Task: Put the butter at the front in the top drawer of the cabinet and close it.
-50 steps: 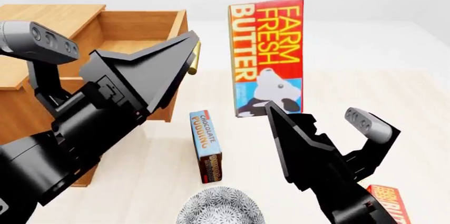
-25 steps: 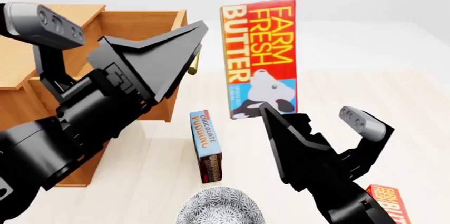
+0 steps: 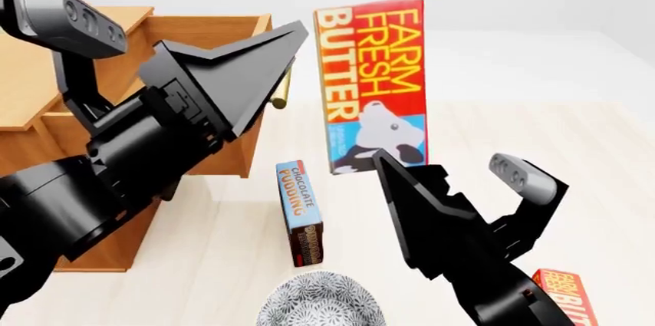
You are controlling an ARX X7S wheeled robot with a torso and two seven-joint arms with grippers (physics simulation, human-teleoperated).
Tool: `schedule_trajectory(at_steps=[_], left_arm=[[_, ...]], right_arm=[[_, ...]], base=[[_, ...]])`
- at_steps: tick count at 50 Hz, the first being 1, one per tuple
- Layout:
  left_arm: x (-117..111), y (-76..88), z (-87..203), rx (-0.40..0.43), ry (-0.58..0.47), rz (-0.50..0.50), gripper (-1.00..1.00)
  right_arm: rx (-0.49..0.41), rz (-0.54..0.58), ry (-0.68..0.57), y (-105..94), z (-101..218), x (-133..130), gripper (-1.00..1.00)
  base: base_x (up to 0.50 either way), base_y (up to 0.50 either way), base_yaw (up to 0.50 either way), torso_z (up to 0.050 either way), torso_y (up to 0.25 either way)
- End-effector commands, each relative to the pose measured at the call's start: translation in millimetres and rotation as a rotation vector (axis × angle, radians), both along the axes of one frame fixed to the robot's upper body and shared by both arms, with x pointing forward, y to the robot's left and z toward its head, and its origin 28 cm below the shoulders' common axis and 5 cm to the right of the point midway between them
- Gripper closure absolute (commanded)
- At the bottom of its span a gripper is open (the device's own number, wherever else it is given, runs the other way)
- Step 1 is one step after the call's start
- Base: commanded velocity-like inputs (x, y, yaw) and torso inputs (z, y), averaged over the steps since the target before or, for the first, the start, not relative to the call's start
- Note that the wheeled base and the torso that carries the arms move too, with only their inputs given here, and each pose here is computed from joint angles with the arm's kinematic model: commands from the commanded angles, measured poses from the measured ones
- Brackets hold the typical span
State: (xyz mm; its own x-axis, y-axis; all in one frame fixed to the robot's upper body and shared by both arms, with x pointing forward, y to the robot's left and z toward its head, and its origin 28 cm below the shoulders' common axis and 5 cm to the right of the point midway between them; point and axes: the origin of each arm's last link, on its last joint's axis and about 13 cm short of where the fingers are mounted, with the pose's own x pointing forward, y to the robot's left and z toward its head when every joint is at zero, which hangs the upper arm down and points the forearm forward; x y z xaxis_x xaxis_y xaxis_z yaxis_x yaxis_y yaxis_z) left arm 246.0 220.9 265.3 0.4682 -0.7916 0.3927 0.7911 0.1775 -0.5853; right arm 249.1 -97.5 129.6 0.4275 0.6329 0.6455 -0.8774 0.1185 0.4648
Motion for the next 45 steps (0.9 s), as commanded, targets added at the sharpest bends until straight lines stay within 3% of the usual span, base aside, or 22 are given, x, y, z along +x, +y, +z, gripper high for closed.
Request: schedule_trajectory(at_steps=[1,45], left_arm=[[5,1.0,1,0.015,-0.002,0.008,-1.00],[17,-8.4,3,0.070,-0.013,-0.025,-1.00]], right_arm=[[0.030,0.010,-0.042,-3.2,6,-2,1.00],[0.025,0.043,-0.048,0.5,8,-5,1.00]], base=[[0.00,0.00,0.00,0.010,0.000],[0.00,0.00,0.00,0.000,0.001]])
